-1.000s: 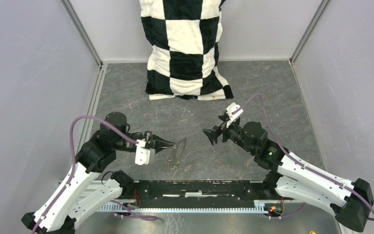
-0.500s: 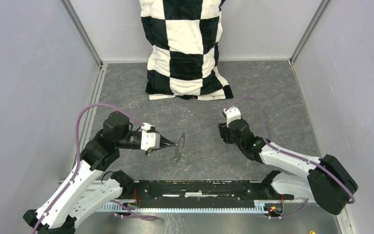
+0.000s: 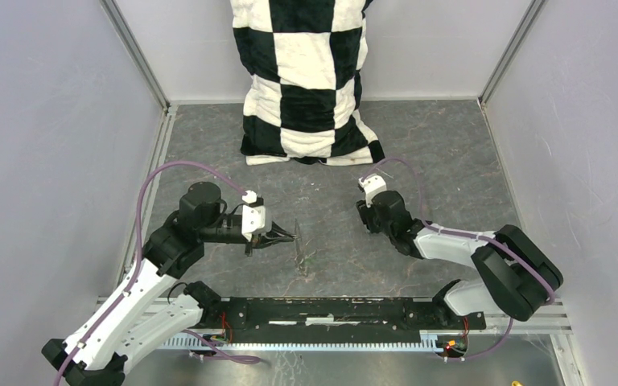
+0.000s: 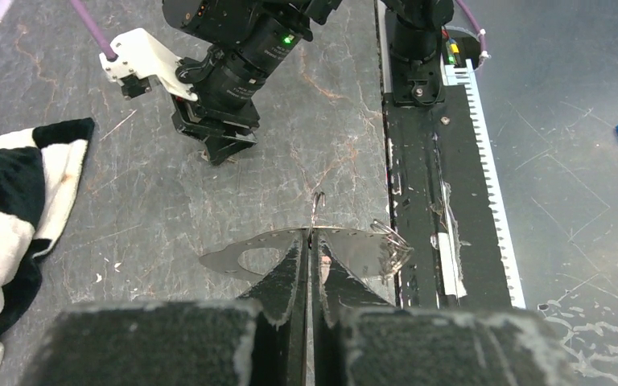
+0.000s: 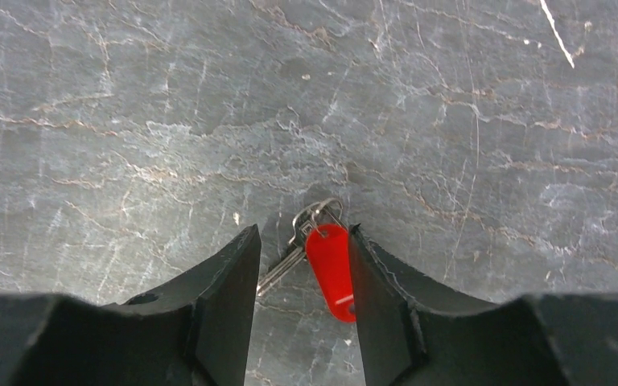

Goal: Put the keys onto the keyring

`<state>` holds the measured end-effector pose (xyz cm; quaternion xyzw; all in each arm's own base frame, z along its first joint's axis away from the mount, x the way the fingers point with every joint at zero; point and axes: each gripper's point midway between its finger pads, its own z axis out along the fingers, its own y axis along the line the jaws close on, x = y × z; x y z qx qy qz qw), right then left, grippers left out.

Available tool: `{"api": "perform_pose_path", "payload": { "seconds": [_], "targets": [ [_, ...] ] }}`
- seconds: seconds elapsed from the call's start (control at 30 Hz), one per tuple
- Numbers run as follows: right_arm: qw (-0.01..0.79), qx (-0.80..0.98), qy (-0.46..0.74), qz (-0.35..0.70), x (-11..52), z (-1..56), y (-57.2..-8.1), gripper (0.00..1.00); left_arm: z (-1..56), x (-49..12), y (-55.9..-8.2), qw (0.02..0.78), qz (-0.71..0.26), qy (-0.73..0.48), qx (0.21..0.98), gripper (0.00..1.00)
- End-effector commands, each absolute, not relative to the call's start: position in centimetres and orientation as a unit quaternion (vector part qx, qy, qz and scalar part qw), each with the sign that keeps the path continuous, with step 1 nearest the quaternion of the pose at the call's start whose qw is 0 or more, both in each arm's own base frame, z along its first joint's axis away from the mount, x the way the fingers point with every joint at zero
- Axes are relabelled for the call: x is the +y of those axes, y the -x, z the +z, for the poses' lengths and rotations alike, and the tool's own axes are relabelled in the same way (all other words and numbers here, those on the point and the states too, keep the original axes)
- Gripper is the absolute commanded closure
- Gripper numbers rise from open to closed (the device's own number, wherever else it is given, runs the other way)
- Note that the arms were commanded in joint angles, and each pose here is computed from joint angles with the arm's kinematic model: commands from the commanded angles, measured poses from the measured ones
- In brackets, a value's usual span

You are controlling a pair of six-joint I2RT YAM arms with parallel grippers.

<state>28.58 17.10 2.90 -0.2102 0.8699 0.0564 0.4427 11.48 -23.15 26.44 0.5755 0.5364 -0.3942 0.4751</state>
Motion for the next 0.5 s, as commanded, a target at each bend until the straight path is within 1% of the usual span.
{"api": "perform_pose_path", "payload": {
  "seconds": [0.0, 0.23, 0.47],
  "targets": [
    [0.481, 0.847, 0.214, 0.071, 18.7, 5.3, -30.8, 0.51, 28.1, -23.4, -11.8, 0.501, -0.397, -0.561, 0.526, 0.98],
    [0.480, 0.849, 0.212, 0.057, 18.1, 4.8, -31.2, 0.66, 28.3, -23.3, -11.7, 0.505, -0.396, -0.561, 0.522, 0.98],
    [0.469, 0.854, 0.220, 0.053, 18.1, 4.2, -31.2, 0.68, 28.6, -23.3, -11.7, 0.511, -0.391, -0.566, 0.514, 0.98]
  ]
}}
